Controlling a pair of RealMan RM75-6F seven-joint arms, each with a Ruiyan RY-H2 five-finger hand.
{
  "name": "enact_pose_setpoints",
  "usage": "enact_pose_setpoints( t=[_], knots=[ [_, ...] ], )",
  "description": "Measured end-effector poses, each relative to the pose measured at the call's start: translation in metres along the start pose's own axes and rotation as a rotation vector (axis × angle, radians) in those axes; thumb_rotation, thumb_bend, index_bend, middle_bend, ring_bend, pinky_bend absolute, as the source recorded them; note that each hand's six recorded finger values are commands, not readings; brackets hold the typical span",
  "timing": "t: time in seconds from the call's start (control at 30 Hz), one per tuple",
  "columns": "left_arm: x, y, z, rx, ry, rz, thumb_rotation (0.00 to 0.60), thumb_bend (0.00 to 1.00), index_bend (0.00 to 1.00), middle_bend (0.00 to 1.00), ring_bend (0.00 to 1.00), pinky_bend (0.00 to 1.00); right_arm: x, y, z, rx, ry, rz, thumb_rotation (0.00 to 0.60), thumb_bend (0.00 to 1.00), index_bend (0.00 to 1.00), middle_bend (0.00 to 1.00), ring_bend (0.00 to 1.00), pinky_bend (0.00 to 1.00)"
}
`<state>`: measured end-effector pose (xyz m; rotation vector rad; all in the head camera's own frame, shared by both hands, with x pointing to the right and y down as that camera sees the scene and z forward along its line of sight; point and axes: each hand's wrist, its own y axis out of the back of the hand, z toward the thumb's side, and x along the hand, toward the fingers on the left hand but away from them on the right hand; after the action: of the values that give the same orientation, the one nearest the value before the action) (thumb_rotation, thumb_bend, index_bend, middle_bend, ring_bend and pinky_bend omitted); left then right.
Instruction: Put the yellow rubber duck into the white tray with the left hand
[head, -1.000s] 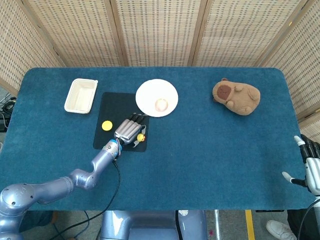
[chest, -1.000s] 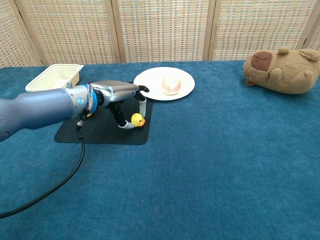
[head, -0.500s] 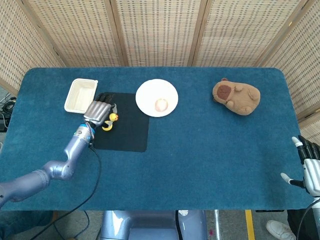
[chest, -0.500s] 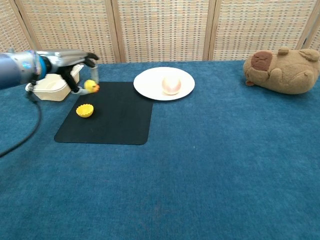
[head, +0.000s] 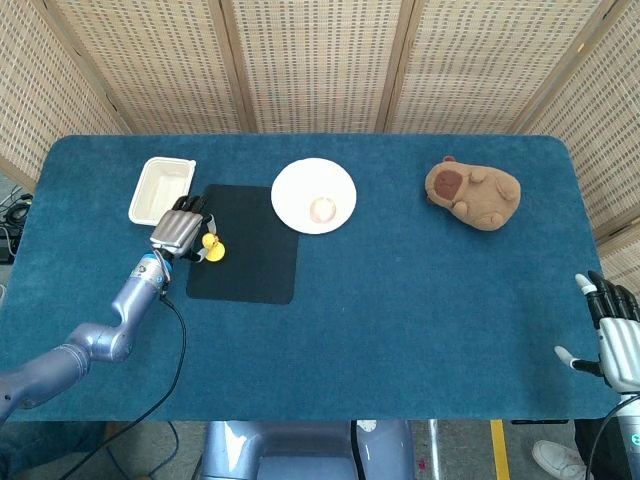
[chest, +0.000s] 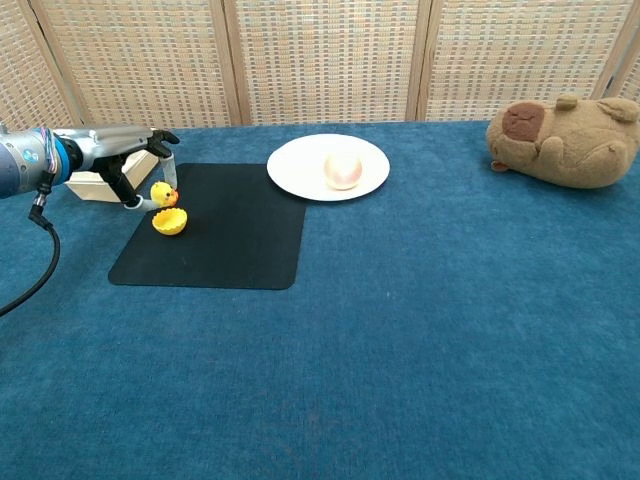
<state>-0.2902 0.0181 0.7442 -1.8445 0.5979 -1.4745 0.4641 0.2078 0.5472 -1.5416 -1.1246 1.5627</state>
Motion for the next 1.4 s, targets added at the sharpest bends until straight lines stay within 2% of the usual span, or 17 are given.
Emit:
enact_pose_setpoints(
  t=[0.2,0.5,0.57,0.7,0.77,0.9,1.07,1.17,1.3,1.4],
  knots=[
    [0.0,-0.004,0.002,0.05,-0.004,-0.022,0.6,0.37,0.51,0.0,0.0,0.0,0.0,-0.001,-0.001,0.001,-0.003,0.005,0.6,0.0,0.0,0.0,0.0,0.0],
    [0.0,-0.01,0.013,0.049,-0.015,-0.036,0.6,0.37,0.47,0.0,0.0,0.0,0.002,0.002,-0.003,-0.008,-0.003,-0.001,0.6,0.0,0.0,0.0,0.0,0.0],
    [0.0,-0.011,0.013,0.055,-0.014,-0.037,0.6,0.35,0.39,0.0,0.0,0.0,0.002,0.002,-0.003,-0.01,-0.004,0.001,0.6,0.0,0.0,0.0,0.0,0.0],
    [-0.001,-0.012,0.013,0.053,-0.012,-0.044,0.6,0.26,0.07,0.0,0.0,0.0,0.002,0.003,-0.004,-0.014,-0.003,-0.003,0.6,0.0,0.0,0.0,0.0,0.0],
    [-0.002,-0.011,0.014,0.042,-0.015,-0.045,0.6,0.24,0.02,0.0,0.0,0.0,0.002,0.004,-0.004,-0.015,-0.001,-0.004,0.6,0.0,0.0,0.0,0.0,0.0],
    [-0.006,-0.004,0.013,0.027,-0.026,-0.035,0.6,0.23,0.0,0.0,0.0,0.0,0.003,0.005,-0.003,-0.019,0.003,-0.004,0.6,0.0,0.0,0.0,0.0,0.0],
    [-0.017,0.02,0.007,-0.015,-0.036,0.028,0.6,0.21,0.0,0.0,0.0,0.0,0.004,0.007,0.0,-0.024,0.016,-0.009,0.6,0.0,0.0,0.0,0.0,0.0],
    [-0.03,0.044,-0.002,-0.058,-0.04,0.106,0.6,0.18,0.0,0.0,0.0,0.0,0.006,0.008,0.002,-0.028,0.025,-0.01,0.6,0.0,0.0,0.0,0.0,0.0],
    [-0.062,0.079,-0.027,-0.112,-0.021,0.24,0.6,0.1,0.0,0.0,0.0,0.0,0.009,0.009,0.003,-0.033,0.031,-0.012,0.6,0.0,0.0,0.0,0.0,0.0],
    [-0.101,0.087,-0.051,-0.164,0.024,0.312,0.6,0.07,0.0,0.0,0.0,0.0,0.01,0.01,0.002,-0.037,0.032,-0.013,0.6,0.0,0.0,0.0,0.0,0.0]
  ],
)
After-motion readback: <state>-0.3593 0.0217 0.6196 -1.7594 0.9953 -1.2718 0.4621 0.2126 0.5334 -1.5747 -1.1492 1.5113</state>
